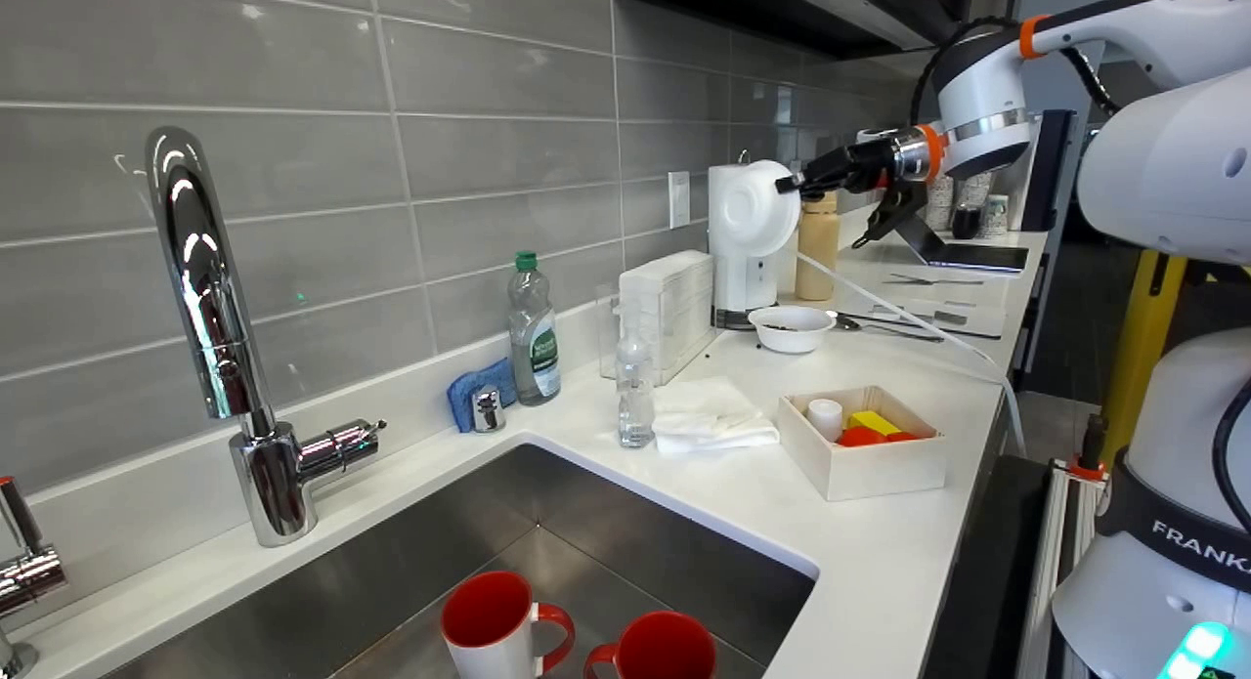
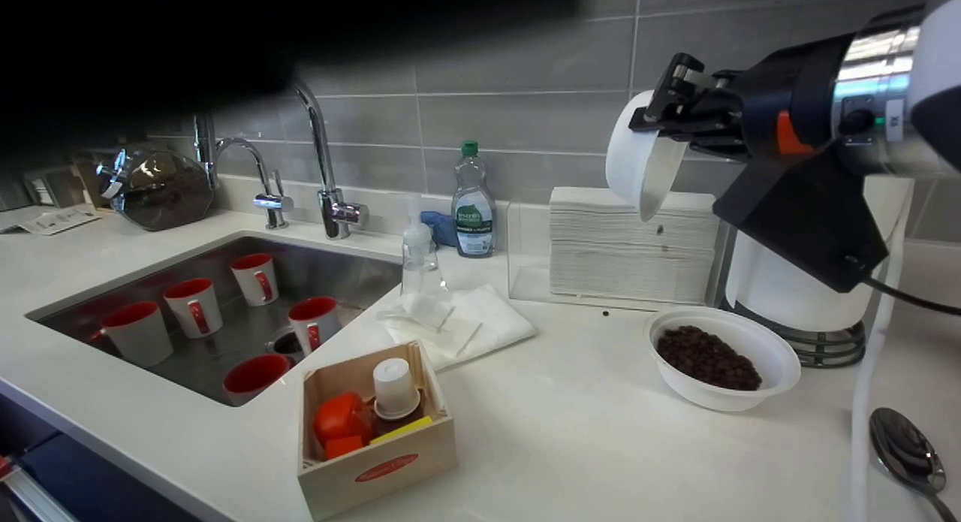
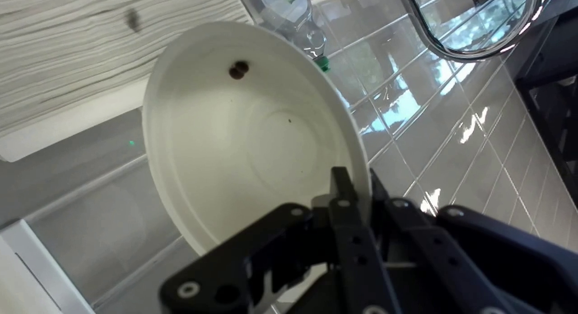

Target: Pour the contents out of the bowl on the left and into the bowl on the right.

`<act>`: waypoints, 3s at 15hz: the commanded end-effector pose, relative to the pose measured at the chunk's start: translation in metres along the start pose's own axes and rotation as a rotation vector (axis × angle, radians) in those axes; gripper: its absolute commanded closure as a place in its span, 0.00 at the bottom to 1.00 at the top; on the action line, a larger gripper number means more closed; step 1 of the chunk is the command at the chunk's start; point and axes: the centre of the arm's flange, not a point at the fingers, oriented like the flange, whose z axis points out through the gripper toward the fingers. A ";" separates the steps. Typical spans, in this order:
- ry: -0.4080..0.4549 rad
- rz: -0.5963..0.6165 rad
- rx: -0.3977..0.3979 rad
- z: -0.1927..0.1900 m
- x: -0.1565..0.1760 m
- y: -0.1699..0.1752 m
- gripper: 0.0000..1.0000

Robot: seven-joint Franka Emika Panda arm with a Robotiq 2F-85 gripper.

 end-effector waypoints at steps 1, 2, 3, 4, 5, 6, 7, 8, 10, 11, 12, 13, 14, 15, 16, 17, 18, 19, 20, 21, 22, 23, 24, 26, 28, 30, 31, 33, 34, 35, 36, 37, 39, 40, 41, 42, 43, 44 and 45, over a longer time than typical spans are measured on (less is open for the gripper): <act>-0.106 0.021 -0.127 0.035 0.009 -0.020 1.00; -0.123 -0.005 -0.155 0.047 0.009 -0.024 1.00; -0.144 -0.020 -0.184 0.063 0.010 -0.031 1.00; -0.170 -0.032 -0.209 0.079 0.011 -0.038 1.00; -0.192 -0.047 -0.237 0.093 0.009 -0.047 1.00; -0.212 -0.062 -0.267 0.105 0.009 -0.055 1.00; -0.233 -0.079 -0.297 0.115 0.008 -0.065 1.00; -0.247 -0.096 -0.333 0.124 0.008 -0.074 1.00; -0.280 -0.125 -0.402 0.140 0.006 -0.092 1.00; -0.298 -0.140 -0.436 0.146 0.003 -0.098 1.00; -0.322 -0.151 -0.467 0.151 0.000 -0.107 1.00; -0.344 -0.162 -0.497 0.155 -0.004 -0.113 1.00; -0.368 -0.170 -0.527 0.156 -0.008 -0.121 1.00; -0.394 -0.178 -0.552 0.157 -0.014 -0.126 1.00; -0.416 -0.186 -0.581 0.156 -0.020 -0.132 1.00; -0.440 -0.192 -0.608 0.154 -0.024 -0.137 1.00; -0.467 -0.196 -0.632 0.154 -0.029 -0.141 1.00; -0.491 -0.201 -0.659 0.155 -0.035 -0.144 1.00; -0.517 -0.205 -0.683 0.158 -0.043 -0.148 1.00; -0.542 -0.209 -0.708 0.161 -0.051 -0.145 1.00; -0.567 -0.213 -0.732 0.167 -0.059 -0.142 1.00; -0.586 -0.219 -0.757 0.176 -0.068 -0.135 1.00; -0.606 -0.225 -0.778 0.183 -0.074 -0.132 1.00; -0.644 -0.239 -0.827 0.199 -0.082 -0.123 1.00; -0.687 -0.252 -0.867 0.216 -0.091 -0.113 1.00; -0.742 -0.258 -0.900 0.230 -0.103 -0.107 1.00; -0.768 -0.261 -0.920 0.236 -0.108 -0.105 1.00; -0.832 -0.266 -0.949 0.245 -0.117 -0.101 1.00; -0.865 -0.270 -0.963 0.249 -0.120 -0.099 1.00; -0.896 -0.274 -0.981 0.254 -0.121 -0.098 1.00; -0.927 -0.279 -0.996 0.258 -0.123 -0.099 1.00; -0.955 -0.286 -1.015 0.262 -0.125 -0.099 1.00; -1.013 -0.298 -1.054 0.269 -0.129 -0.096 1.00; -1.043 -0.304 -1.072 0.271 -0.132 -0.095 1.00; -1.079 -0.310 -1.086 0.275 -0.137 -0.093 1.00; -1.120 -0.312 -1.097 0.277 -0.141 -0.091 1.00; -1.159 -0.315 -1.110 0.279 -0.145 -0.090 1.00; -1.203 -0.317 -1.123 0.281 -0.150 -0.089 0.75; -1.242 -0.318 -1.140 0.282 -0.153 -0.086 0.74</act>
